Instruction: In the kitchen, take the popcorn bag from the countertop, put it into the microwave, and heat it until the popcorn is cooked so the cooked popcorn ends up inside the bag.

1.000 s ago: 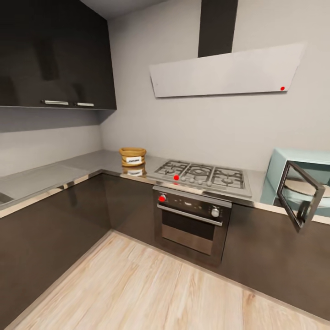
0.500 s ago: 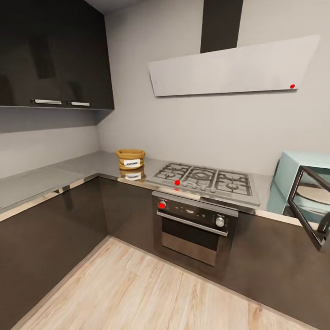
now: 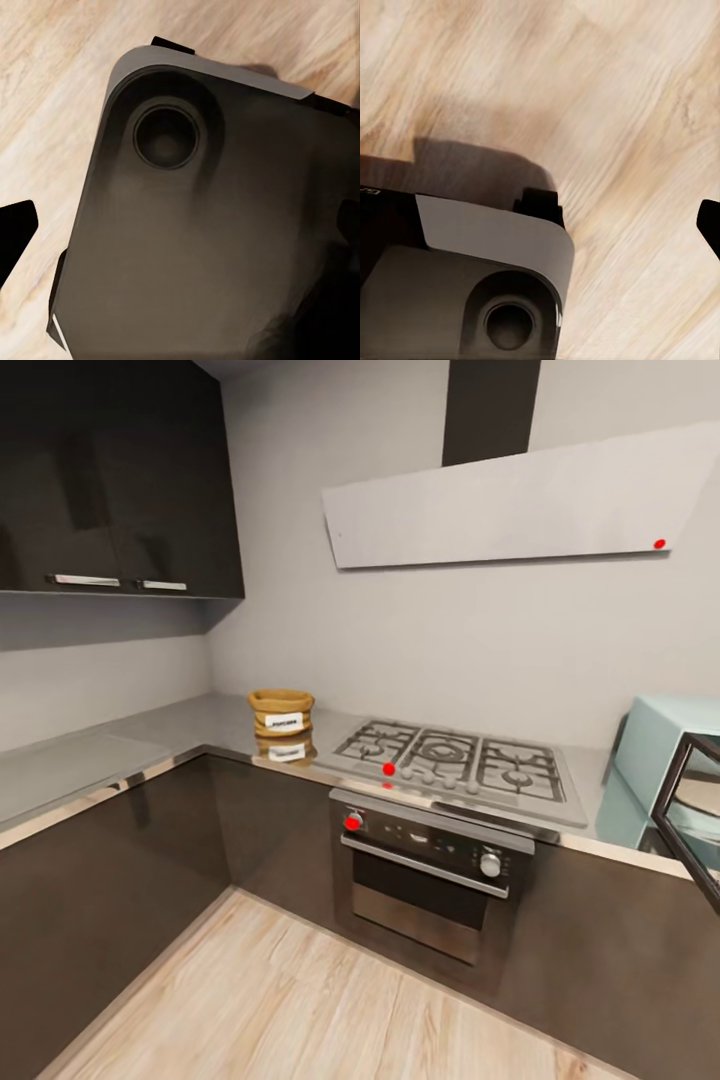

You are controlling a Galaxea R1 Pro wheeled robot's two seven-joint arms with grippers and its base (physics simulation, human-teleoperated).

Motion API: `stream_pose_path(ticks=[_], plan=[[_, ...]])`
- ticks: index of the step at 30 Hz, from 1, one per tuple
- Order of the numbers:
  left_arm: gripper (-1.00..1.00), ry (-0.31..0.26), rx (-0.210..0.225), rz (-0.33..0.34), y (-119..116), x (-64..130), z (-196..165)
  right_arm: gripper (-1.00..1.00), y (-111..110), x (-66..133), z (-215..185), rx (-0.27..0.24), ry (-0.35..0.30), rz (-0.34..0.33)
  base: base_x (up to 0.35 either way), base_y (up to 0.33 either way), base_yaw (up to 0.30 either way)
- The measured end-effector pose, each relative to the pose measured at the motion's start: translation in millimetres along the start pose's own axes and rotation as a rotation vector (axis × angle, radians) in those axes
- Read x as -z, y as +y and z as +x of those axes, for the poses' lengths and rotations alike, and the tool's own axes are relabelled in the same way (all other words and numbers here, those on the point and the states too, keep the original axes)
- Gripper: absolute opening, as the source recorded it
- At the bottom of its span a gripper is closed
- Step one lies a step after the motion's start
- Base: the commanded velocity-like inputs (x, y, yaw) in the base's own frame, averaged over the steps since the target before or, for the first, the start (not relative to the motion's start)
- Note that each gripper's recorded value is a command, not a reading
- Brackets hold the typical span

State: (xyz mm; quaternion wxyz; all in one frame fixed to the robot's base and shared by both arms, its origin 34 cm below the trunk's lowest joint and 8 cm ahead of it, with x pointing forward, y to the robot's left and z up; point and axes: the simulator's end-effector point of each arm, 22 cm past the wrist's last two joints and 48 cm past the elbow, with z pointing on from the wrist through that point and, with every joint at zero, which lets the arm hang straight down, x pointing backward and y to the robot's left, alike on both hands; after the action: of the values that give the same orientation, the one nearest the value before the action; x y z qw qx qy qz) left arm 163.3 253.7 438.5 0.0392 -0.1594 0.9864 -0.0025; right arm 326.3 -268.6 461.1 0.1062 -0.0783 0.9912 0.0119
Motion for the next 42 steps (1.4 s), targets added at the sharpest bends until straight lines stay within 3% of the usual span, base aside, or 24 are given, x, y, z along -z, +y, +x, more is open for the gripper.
stream_pose_path(ticks=[32, 42], plan=[[1.0, 0.002, 0.001, 0.0, 0.0, -0.1, 0.3, 1.0, -0.7, -0.2, -0.8, 0.016, -0.003, 0.003, 0.007, 0.0, 0.247], [1.0, 0.001, -0.001, -0.001, 1.9, 0.1, -0.2, 1.0, -1.6, 0.3, -4.1, 0.027, -0.019, -0.001, 0.276, 0.0, 0.06]])
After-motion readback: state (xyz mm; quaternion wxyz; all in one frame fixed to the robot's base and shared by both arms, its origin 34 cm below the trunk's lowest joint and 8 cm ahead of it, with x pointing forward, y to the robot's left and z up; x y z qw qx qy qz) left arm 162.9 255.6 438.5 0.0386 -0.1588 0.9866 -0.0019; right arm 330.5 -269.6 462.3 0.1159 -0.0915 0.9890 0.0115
